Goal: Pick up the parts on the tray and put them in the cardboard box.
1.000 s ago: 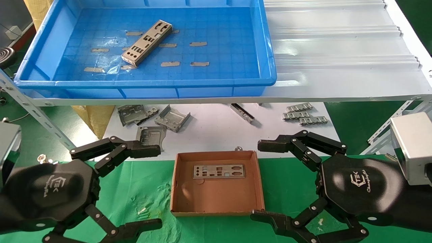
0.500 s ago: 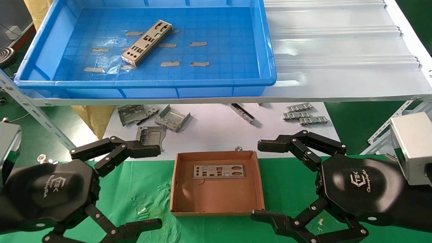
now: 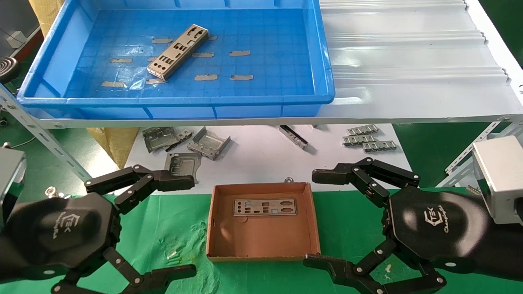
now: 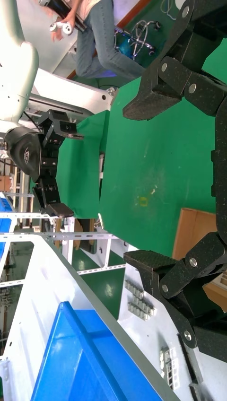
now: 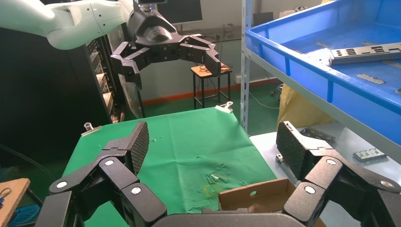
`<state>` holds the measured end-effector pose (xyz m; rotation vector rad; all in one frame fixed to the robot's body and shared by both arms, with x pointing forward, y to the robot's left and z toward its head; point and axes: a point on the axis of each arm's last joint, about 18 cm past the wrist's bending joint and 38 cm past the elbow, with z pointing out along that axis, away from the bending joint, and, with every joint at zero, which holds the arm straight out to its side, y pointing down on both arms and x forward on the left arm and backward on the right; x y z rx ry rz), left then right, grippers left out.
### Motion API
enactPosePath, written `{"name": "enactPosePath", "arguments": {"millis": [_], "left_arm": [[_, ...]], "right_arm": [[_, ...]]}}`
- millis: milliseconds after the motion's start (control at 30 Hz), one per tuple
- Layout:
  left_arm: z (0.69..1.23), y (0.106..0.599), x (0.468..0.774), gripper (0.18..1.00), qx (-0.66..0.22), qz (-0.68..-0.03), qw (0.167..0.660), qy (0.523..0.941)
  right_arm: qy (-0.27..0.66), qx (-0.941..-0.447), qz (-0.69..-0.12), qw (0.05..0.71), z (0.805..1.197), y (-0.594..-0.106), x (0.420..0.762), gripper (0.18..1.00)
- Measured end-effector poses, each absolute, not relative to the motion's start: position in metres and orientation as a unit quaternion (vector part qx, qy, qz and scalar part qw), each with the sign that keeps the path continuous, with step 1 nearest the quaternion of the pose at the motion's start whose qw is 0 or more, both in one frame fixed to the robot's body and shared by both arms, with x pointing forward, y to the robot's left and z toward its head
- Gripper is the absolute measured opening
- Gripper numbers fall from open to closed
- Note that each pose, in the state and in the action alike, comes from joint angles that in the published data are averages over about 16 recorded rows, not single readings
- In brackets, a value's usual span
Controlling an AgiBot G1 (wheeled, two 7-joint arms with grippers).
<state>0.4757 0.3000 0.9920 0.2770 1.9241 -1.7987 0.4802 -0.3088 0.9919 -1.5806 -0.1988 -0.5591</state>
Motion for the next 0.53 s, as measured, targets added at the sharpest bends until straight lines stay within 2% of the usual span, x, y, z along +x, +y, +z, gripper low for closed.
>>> {"name": "enactPosePath", "arguments": {"millis": [533], "left_arm": [[0.992, 0.3, 0.4757, 1.001, 0.101, -0.659, 0.244, 0.705]], "right_arm": [[-0.088, -0.7, -0.248, 0.664, 0.9919, -0.3088, 0.4802, 1.0]]}}
